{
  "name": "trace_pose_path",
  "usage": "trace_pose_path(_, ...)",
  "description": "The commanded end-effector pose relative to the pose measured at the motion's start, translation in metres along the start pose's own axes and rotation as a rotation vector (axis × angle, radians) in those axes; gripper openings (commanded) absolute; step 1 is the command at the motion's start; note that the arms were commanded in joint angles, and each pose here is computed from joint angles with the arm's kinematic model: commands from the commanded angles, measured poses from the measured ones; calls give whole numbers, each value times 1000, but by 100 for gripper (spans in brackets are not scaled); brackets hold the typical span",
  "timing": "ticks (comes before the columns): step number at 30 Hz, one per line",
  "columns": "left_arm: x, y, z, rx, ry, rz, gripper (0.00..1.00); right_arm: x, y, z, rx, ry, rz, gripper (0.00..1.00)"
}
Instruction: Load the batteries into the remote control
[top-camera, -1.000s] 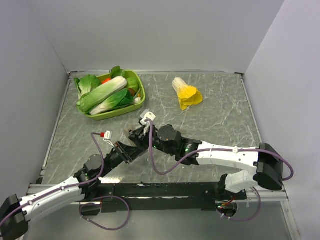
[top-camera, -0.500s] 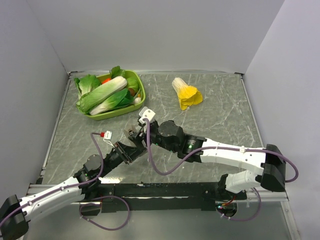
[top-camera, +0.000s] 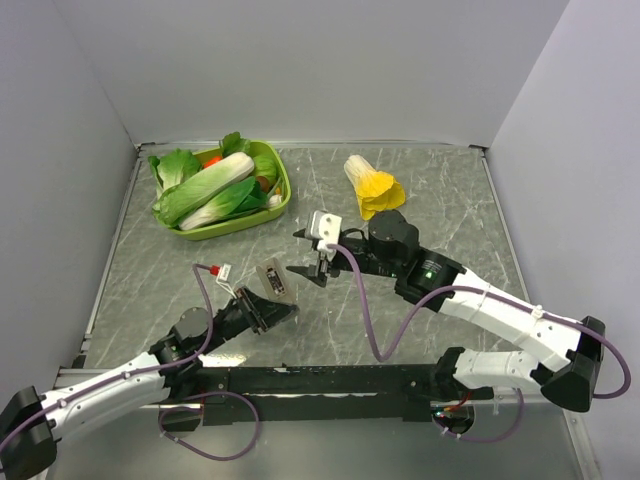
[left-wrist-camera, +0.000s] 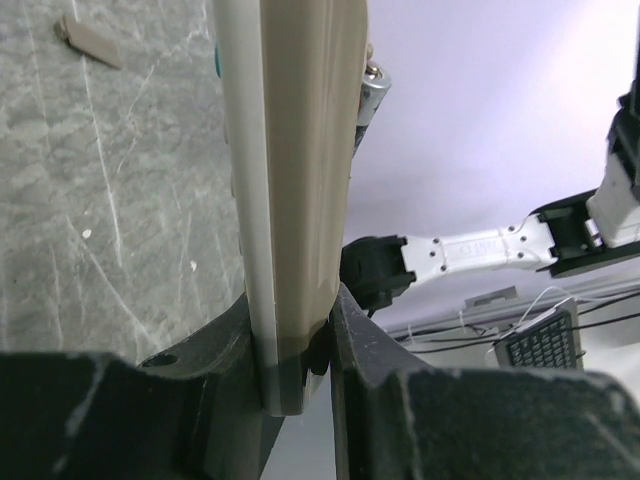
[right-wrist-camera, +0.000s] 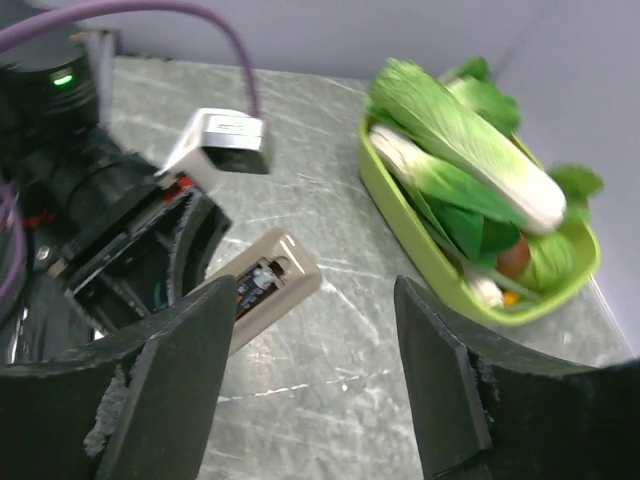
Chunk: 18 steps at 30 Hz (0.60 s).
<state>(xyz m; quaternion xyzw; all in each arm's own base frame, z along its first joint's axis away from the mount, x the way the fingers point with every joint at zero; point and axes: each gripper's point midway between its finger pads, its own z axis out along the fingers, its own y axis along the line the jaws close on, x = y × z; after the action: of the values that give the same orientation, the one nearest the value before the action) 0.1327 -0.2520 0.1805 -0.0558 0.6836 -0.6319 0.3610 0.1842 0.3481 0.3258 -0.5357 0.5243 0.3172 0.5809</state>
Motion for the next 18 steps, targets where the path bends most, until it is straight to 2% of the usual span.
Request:
trace_pose_path(1,-1,-26,3,91,25,41,1,-6,27,-3,-200,-62,-127,67)
trace_pose_path(11,0,-33,4,116,39,60,1,22,43,18,-341,4,-91,43)
trace_pose_path(18,-1,-36,2,129,36,58,1,37,43,29,-344,30,-68,38)
